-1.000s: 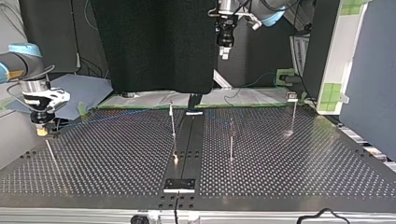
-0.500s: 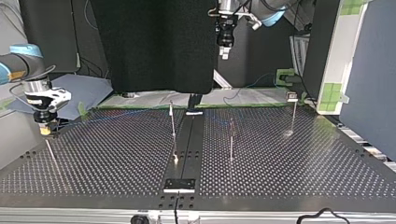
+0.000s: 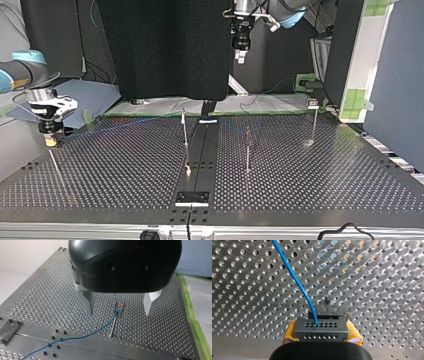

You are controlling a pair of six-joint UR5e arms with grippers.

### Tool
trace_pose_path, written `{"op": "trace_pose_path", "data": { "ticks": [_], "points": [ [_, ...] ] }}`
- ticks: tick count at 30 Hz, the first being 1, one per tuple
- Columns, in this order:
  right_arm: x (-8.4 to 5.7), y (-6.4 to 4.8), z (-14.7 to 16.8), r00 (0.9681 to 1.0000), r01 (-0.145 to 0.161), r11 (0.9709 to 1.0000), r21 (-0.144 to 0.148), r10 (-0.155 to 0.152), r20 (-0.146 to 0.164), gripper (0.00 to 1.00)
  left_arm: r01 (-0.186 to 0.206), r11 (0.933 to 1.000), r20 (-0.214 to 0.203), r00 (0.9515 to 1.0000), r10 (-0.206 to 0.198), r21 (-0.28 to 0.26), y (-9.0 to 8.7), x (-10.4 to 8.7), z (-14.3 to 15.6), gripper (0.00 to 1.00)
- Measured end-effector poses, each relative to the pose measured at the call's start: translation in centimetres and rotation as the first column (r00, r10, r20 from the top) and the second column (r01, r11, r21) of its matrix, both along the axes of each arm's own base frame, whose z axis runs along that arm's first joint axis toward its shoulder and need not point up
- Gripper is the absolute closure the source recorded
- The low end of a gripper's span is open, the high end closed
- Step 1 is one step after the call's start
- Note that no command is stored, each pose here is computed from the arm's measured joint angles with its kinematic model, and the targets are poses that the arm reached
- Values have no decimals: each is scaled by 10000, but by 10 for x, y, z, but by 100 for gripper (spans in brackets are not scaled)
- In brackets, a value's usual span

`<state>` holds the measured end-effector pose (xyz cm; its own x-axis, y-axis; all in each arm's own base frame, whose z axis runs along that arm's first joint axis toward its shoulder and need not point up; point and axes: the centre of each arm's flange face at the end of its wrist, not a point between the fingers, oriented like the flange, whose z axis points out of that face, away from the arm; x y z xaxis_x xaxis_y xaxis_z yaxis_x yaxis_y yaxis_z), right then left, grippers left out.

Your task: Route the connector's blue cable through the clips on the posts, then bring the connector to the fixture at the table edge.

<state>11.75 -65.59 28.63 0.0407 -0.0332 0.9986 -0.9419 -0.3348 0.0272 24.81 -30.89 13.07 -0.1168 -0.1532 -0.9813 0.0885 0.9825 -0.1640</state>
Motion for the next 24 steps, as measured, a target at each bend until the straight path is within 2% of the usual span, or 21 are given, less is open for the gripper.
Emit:
{"op": "trace_pose_path", "data": {
  "ticks": [15,24],
  "points": [
    [4,-2,4,9996,-293,9995,-115,293,-34,100,-13,10000,1,10000,13,-30,0,0,0,0],
    [2,-3,3,9995,-297,9995,-145,296,-84,100,-29,10000,-4,10000,29,-29,1,1,0,0]
  ]
}}
